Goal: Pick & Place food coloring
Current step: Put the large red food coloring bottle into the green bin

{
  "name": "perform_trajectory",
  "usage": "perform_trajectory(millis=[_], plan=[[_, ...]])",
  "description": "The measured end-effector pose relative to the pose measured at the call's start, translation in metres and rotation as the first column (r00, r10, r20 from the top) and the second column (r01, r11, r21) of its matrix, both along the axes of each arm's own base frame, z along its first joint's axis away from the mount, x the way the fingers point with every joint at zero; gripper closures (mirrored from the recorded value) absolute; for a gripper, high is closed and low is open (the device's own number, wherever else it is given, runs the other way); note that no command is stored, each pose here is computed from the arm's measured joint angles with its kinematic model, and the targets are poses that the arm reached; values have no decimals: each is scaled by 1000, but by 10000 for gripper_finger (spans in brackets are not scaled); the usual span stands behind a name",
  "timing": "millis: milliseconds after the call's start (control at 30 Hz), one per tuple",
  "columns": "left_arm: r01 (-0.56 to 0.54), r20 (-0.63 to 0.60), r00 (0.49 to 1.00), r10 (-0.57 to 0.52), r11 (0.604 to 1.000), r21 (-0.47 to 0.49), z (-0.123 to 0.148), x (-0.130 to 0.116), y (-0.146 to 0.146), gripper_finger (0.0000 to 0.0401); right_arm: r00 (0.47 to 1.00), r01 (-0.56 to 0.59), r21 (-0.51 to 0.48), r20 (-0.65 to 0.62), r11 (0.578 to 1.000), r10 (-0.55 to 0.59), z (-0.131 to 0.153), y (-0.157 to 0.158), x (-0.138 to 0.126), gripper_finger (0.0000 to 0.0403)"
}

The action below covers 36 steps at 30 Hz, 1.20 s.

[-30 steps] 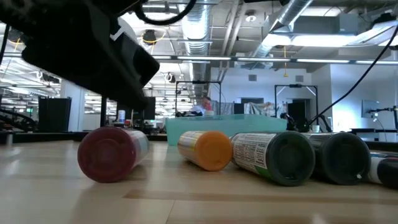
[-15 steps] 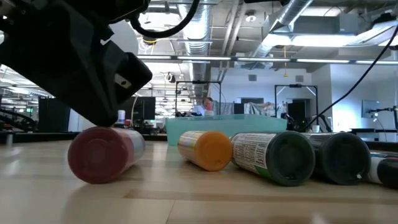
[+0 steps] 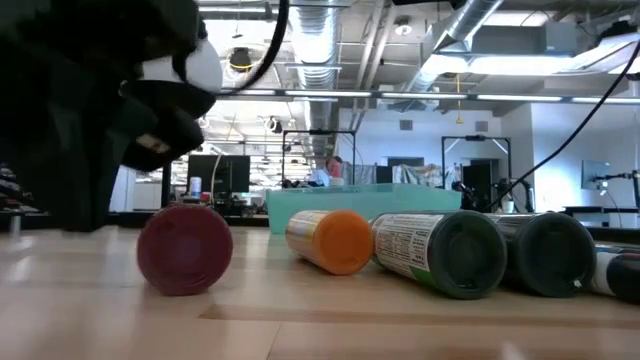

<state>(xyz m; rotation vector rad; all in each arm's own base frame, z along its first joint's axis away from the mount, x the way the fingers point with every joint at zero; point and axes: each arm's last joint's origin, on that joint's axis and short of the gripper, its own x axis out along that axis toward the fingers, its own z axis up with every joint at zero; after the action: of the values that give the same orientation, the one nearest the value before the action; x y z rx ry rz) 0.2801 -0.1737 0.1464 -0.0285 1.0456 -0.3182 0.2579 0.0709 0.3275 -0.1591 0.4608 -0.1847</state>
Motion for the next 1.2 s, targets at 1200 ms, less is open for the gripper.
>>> perform_trajectory(millis=[1200], plan=[[264, 241, 904, -353, 905, 334, 11, 36, 7, 236, 1000, 0, -7, -26, 1000, 0, -2, 0, -1, 239]])
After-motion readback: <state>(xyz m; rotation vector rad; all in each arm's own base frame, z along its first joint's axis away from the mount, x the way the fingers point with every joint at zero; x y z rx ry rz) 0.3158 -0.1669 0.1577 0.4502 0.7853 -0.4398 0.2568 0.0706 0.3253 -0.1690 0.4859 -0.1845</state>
